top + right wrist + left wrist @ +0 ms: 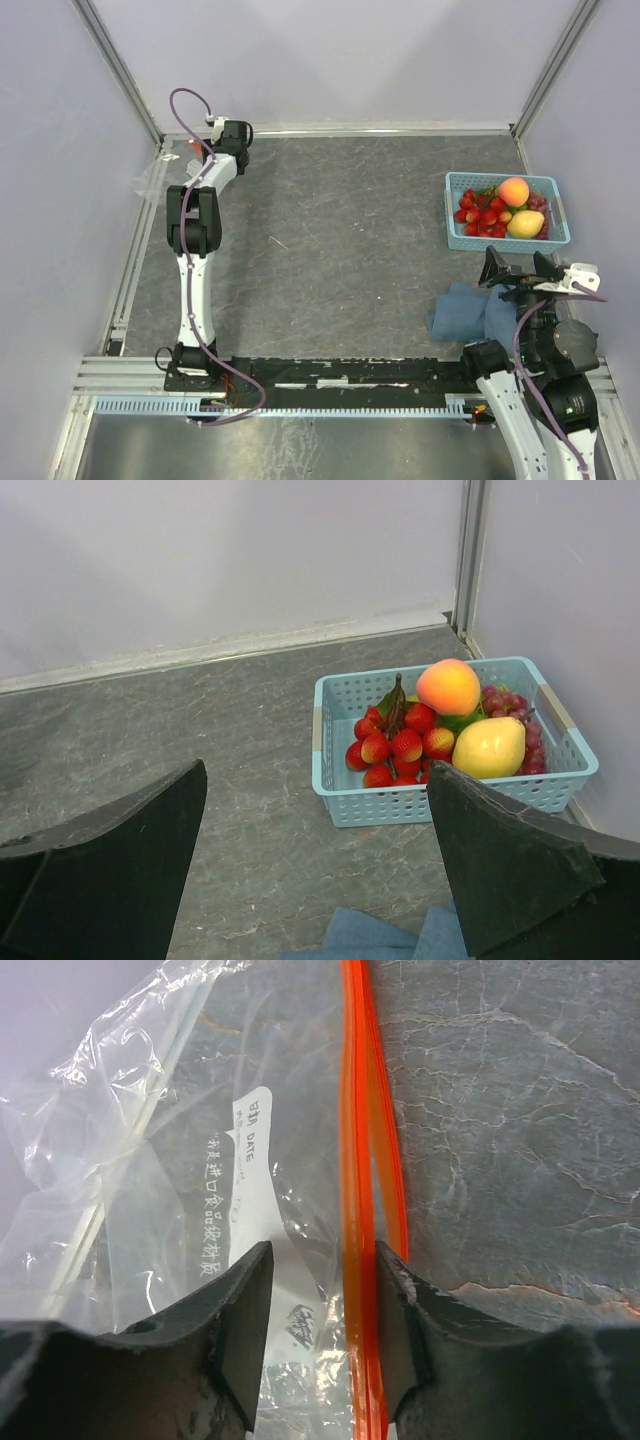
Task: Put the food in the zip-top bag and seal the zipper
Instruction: Pick up the zipper food storage bag at the corner of the board.
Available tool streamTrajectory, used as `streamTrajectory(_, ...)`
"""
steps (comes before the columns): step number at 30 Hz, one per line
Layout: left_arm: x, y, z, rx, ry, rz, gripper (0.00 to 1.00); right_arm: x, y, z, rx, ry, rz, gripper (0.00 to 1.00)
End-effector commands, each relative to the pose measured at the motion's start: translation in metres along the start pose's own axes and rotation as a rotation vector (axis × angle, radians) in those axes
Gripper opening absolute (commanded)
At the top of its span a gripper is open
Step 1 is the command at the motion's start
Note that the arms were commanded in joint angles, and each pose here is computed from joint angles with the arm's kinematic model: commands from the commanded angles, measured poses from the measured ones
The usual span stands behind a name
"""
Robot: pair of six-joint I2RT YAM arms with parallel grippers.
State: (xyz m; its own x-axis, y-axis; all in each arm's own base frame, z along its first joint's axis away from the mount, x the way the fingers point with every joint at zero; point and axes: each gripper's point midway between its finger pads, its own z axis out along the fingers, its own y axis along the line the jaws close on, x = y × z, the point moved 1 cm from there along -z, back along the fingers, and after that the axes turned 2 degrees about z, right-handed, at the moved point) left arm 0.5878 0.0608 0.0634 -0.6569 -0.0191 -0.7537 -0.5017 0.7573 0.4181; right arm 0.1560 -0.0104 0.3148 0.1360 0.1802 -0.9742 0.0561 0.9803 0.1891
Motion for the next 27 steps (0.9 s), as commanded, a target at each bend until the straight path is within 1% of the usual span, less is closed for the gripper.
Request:
streamTrajectory(1, -0.024, 0.011, 0.001, -0.040, -0.051, 0.014, 0.45, -0.004, 0.006, 0.005, -0.026, -0.014, -0.011, 0.99)
streamTrajectory(3, -0.027, 0.014, -0.003, -0.039, -0.054, 0.017, 0.34, -0.005, 0.006, 0.005, -0.029, -0.015, -0.011, 0.99)
streamTrajectory(7, -0.035, 0.021, -0.017, -0.007, -0.063, 0.018, 0.15, -0.005, 0.007, 0.005, -0.032, -0.016, -0.009, 0.99)
streamTrajectory(10, -0.042, 0.023, -0.033, 0.055, -0.078, 0.024, 0.04, -0.005, 0.008, 0.005, -0.034, -0.015, 0.001, 0.99)
streamTrajectory(11, -0.049, 0.026, -0.042, 0.080, -0.091, 0.022, 0.03, -0.006, 0.009, 0.006, -0.041, -0.012, 0.005, 0.99)
streamTrajectory(15, -0.055, 0.025, -0.073, 0.167, -0.109, 0.035, 0.03, -0.008, 0.017, 0.007, -0.073, 0.008, 0.025, 0.99)
streamTrajectory(18, -0.062, 0.026, -0.104, 0.237, -0.141, 0.016, 0.03, -0.009, 0.020, 0.010, -0.070, 0.034, 0.052, 0.99)
streamTrajectory(20, -0.062, 0.021, -0.123, 0.295, -0.154, 0.022, 0.03, -0.009, 0.020, 0.013, -0.056, 0.067, 0.063, 0.99)
streamTrajectory(23, -0.060, 0.015, -0.154, 0.364, -0.180, 0.047, 0.03, -0.002, 0.023, 0.017, -0.044, 0.152, 0.070, 0.99)
streamTrajectory(27, -0.048, -0.001, -0.199, 0.451, -0.223, 0.130, 0.03, 0.011, 0.029, 0.019, -0.051, 0.247, 0.085, 0.99)
